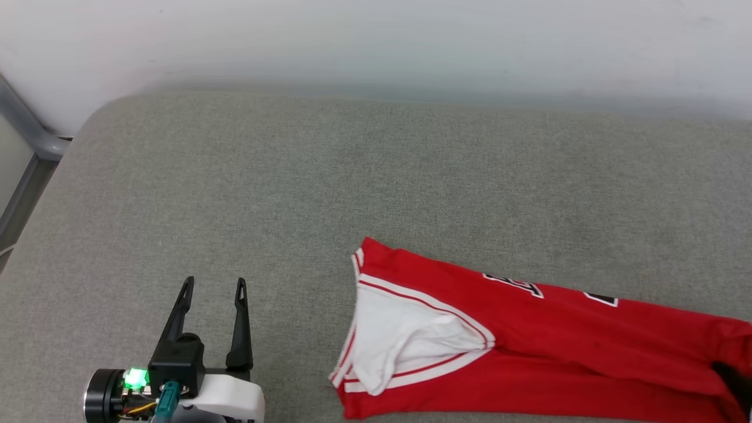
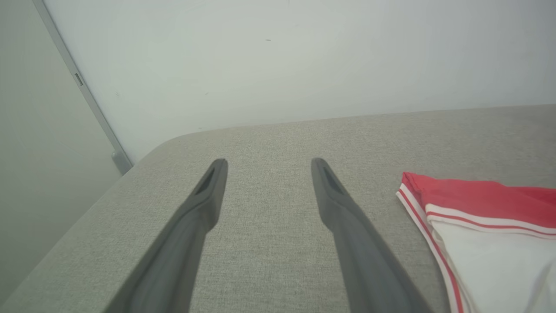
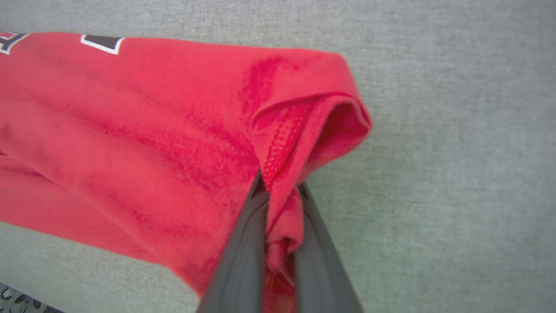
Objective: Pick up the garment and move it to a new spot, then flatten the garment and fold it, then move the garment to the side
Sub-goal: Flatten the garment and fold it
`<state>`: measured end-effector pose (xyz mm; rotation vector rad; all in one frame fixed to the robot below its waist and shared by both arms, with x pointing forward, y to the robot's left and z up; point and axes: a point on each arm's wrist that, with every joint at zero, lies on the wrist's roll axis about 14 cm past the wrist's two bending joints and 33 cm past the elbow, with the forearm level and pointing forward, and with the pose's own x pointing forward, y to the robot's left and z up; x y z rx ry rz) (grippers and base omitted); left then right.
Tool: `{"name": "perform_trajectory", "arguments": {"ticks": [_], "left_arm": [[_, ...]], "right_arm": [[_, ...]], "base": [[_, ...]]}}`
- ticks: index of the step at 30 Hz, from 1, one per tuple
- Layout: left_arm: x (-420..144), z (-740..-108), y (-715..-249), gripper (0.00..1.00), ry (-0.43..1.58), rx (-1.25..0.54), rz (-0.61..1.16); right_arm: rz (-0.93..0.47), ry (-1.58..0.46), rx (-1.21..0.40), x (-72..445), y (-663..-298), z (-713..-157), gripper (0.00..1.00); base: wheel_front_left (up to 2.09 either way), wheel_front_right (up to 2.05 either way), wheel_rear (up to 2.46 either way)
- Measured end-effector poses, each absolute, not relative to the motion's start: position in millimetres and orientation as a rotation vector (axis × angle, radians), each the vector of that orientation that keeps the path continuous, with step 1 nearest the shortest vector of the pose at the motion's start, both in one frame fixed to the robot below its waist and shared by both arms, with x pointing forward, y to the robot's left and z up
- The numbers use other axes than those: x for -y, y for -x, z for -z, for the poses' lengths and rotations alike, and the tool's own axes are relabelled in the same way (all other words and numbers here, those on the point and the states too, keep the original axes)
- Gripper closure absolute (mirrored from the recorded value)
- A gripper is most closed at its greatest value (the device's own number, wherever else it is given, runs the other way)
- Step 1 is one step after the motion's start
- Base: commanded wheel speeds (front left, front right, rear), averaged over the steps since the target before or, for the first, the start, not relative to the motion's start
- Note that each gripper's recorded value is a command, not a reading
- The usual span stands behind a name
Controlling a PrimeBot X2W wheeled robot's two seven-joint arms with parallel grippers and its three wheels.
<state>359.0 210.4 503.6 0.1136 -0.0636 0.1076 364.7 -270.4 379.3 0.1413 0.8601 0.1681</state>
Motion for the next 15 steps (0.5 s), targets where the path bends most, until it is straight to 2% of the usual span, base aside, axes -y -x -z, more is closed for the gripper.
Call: {"name": "perform_trajectory", "arguments": {"ticks": [2, 7, 15], "left_arm": [[-211, -504, -358, 0.0, -0.121, 0.066, -0.108], [-212, -502, -354, 0.0, -0.124, 0.06, -0.111], [-212, -501, -348, 0.0, -0.128, 0.058, -0.109]], "right_arm": [[-0.118, -0.118, -0.839, 292, -366, -387, 1.0], [-0.087, -0.11, -0.822, 307, -364, -395, 1.0], [-0.198, -0.173, -0.724, 273, -369, -425, 1.0]], "base": [[0.0, 0.0, 0.0], [0.0, 0.0, 0.0], [0.0, 0.0, 0.0]]}}
